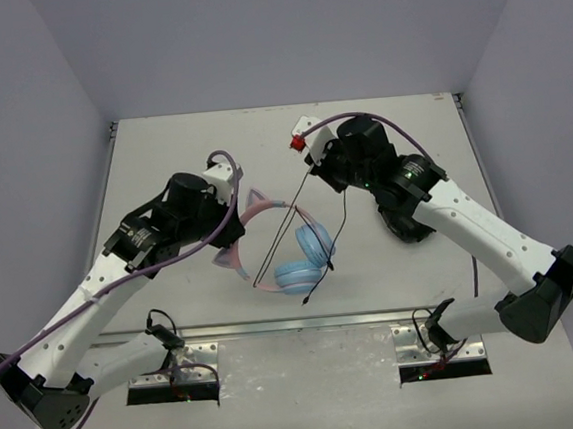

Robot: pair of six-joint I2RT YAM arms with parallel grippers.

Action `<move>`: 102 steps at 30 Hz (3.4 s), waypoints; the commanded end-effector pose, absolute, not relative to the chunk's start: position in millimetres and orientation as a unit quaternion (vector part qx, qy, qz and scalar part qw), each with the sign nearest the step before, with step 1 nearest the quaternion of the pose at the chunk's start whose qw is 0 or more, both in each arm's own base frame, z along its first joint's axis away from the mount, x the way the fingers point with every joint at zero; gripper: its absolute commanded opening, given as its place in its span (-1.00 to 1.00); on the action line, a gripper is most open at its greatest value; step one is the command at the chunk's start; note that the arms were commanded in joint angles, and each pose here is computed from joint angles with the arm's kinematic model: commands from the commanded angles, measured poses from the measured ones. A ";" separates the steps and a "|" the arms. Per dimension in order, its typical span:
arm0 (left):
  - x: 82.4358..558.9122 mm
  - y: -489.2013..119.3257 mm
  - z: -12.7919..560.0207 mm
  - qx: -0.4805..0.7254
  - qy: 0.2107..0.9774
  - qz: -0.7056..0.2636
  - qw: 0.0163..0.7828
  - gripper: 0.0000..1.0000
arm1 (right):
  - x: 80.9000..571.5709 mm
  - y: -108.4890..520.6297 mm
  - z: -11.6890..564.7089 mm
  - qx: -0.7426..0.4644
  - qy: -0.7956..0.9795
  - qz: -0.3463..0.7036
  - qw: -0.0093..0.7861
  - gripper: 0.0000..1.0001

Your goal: Wrap the headphones

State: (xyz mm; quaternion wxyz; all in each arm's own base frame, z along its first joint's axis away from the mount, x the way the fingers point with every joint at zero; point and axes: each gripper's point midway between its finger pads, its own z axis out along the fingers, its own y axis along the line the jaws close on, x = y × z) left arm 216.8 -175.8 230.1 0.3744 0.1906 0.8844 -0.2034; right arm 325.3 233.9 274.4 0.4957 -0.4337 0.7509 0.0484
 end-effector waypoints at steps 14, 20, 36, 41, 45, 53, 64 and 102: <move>214.7 -196.5 344.6 0.202 0.802 -0.289 0.482 -0.99 | 303.6 251.0 230.4 -0.441 0.758 0.157 0.455 -0.97; 230.4 -185.0 385.8 0.119 0.784 -0.290 0.537 -0.99 | 287.0 276.9 251.0 -0.401 0.740 0.261 0.473 -0.72; 250.8 -142.7 526.7 -0.092 0.717 -0.303 0.621 -0.99 | 286.7 386.2 298.5 -0.280 0.659 0.553 0.426 -0.91; 252.6 -125.0 554.3 -0.148 0.680 -0.308 0.649 -0.99 | 278.4 416.3 297.7 -0.275 0.644 0.590 0.402 -0.91; 259.1 -106.8 560.0 -0.193 0.671 -0.276 0.660 -0.99 | 265.9 429.1 291.7 -0.277 0.635 0.607 0.388 -0.89; 272.2 -93.1 546.3 -0.244 0.680 -0.228 0.653 -0.99 | 241.2 429.2 264.8 -0.271 0.649 0.611 0.363 -0.89; 295.3 -83.8 523.6 -0.288 0.684 -0.171 0.648 -0.99 | 211.7 406.2 227.1 -0.254 0.675 0.604 0.340 -0.97; 264.7 -218.2 217.9 0.149 0.878 -0.141 0.433 -0.99 | 207.6 297.4 290.6 -0.564 0.681 0.153 0.442 -0.97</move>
